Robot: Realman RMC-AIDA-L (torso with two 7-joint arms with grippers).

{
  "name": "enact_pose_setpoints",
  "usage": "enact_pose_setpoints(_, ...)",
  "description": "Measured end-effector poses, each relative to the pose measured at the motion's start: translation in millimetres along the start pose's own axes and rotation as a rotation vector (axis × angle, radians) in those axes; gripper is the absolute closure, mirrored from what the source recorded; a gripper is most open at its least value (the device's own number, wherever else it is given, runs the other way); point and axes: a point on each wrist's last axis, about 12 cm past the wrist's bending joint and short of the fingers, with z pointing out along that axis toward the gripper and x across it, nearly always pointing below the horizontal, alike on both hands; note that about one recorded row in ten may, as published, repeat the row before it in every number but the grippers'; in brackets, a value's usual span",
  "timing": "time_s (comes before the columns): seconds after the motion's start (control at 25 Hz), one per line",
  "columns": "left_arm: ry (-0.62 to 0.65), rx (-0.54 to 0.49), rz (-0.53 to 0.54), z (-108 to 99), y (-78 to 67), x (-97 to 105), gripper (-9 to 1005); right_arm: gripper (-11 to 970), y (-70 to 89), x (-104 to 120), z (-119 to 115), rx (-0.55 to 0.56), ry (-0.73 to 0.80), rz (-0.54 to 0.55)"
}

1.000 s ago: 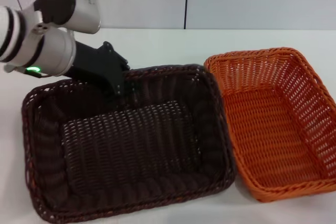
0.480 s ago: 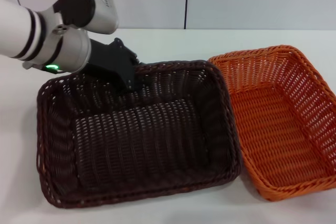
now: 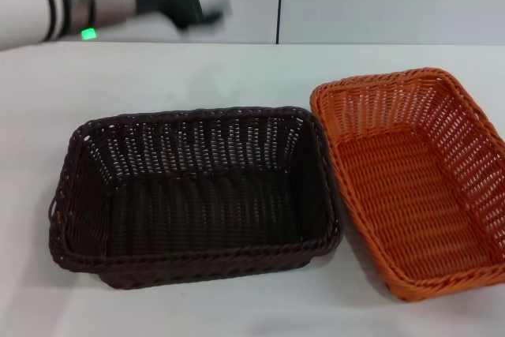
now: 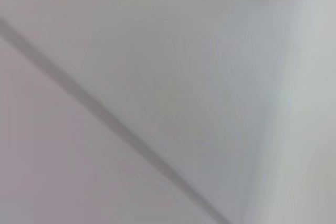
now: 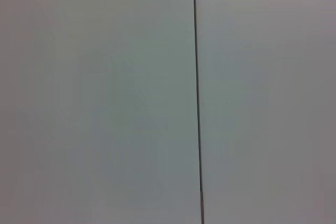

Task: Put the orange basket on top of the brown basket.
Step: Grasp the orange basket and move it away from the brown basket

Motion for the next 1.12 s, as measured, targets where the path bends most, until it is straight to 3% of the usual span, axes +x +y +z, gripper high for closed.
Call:
enact_pose_setpoints(0.08,-0.103,-0.233,-0.036,-11.3,6.1,-6.6,355,188,0.2,-0.2,-0.1,0.001,-0.001,0.001)
enact_pose_setpoints(0.2,-0.199,-0.449,-0.058,-21.5,-5.0,-8.6,284,188,0.8,-0.7,0.4,0.004,-0.003,0.007)
enact_pose_setpoints(0.24,-0.250,-0.573,-0.044,-26.9,-18.3,-10.0,260,188,1.5,-1.3,1.0,0.004,-0.005,0.011)
enact_pose_setpoints(0.36,-0.354,-0.810,-0.014,-44.3,-38.8,-7.1,213,188,4.0,-4.9,4.5,0.022,-0.020,0.041)
enact_pose_setpoints(0.4,-0.419,-0.911,-0.038,-57.0,-45.6,-1.9,213,188,5.7,-7.1,6.3,0.032,-0.028,0.059)
enact_pose_setpoints(0.48,-0.505,-1.010,-0.099,-77.4,-59.5,15.4,213,189,9.7,-12.4,9.1,0.041,-0.052,0.091)
enact_pose_setpoints(0.6,-0.624,-1.063,-0.207,-102.6,-78.4,42.0,213,189,21.0,-23.6,14.3,0.006,-0.107,0.128)
enact_pose_setpoints(0.64,-0.692,-1.076,-0.355,-128.6,-104.4,79.9,213,189,26.7,-28.3,16.6,-0.014,-0.125,0.144)
enact_pose_setpoints(0.72,-0.685,-1.091,-0.440,-142.2,-118.9,100.8,213,189,39.3,-38.0,21.8,-0.066,-0.154,0.176)
enact_pose_setpoints(0.8,-0.621,-1.108,-0.504,-155.8,-136.2,124.2,214,189,56.8,-50.6,28.4,-0.165,-0.179,0.196)
enact_pose_setpoints(0.92,-0.486,-1.140,-0.496,-172.9,-157.0,149.4,214,189,81.5,-72.0,39.4,-0.317,-0.182,0.219)
enact_pose_setpoints(1.12,-0.300,-1.205,-0.500,-193.3,-179.0,179.7,214,189,119.5,-113.7,63.4,-0.576,-0.003,0.210)
